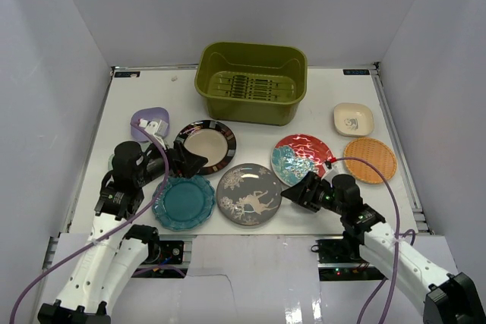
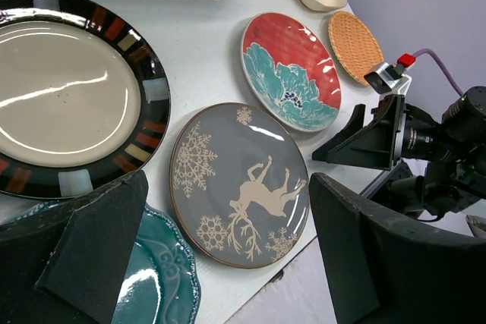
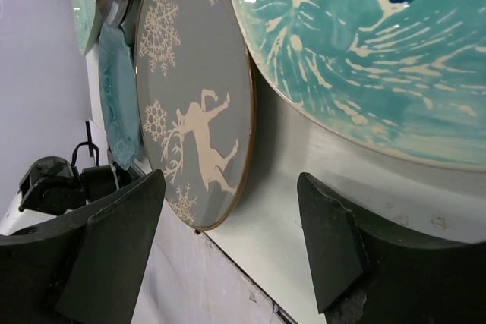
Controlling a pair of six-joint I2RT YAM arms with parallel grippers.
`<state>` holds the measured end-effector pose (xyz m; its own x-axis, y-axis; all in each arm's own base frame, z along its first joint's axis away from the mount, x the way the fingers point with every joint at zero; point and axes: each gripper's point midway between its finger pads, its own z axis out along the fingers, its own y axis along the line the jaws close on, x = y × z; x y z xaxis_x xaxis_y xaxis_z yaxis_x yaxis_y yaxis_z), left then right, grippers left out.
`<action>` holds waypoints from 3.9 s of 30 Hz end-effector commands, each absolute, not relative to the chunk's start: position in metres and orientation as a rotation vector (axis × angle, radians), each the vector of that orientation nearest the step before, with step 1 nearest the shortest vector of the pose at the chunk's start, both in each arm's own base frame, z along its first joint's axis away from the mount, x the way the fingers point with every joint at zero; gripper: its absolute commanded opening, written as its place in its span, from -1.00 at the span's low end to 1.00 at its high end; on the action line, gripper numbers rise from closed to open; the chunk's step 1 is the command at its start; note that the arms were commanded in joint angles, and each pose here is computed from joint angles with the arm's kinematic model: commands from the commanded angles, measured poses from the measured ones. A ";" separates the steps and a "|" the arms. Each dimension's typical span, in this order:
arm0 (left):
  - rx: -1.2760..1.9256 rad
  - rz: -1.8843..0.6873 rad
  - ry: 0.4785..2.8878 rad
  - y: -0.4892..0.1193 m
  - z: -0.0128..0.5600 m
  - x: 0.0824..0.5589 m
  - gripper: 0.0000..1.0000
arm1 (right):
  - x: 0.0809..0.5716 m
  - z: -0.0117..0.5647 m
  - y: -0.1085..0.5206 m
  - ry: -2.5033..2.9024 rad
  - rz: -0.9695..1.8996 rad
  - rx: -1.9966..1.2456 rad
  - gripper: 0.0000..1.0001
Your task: Place the plates into the plastic bin on the countertop
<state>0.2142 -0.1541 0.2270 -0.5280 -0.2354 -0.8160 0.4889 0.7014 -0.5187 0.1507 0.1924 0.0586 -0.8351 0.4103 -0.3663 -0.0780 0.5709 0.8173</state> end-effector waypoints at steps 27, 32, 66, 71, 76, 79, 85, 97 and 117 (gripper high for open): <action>0.158 -0.914 1.946 -0.152 0.218 0.217 0.96 | 0.141 0.007 0.226 2.391 1.206 0.245 -0.73; 0.153 -0.907 1.952 -0.151 0.217 0.218 0.96 | 0.148 0.024 0.226 2.367 1.170 0.246 -0.84; 0.099 -1.173 2.076 -0.184 0.190 0.225 0.65 | 0.502 0.413 0.256 1.631 0.931 -0.072 -0.84; 0.095 -1.229 2.095 -0.201 0.185 0.229 0.64 | 0.536 0.354 0.271 1.743 0.939 -0.064 -0.85; 0.119 -1.242 2.153 -0.228 0.169 0.223 0.64 | 0.545 0.296 0.271 1.853 0.898 -0.039 -0.85; 0.128 -1.226 2.182 -0.240 0.160 0.221 0.64 | 0.547 0.268 0.271 1.914 0.883 -0.029 -0.84; 0.157 -1.273 2.215 -0.276 0.153 0.222 0.62 | 0.543 0.218 0.269 2.040 0.817 -0.031 -0.85; 0.164 -1.122 2.293 -0.349 0.117 0.241 0.56 | 0.536 0.177 0.247 2.156 0.598 -0.058 -0.04; 0.026 -1.086 2.301 -0.397 0.042 0.284 0.37 | 0.450 0.279 0.278 1.952 0.852 -0.225 0.83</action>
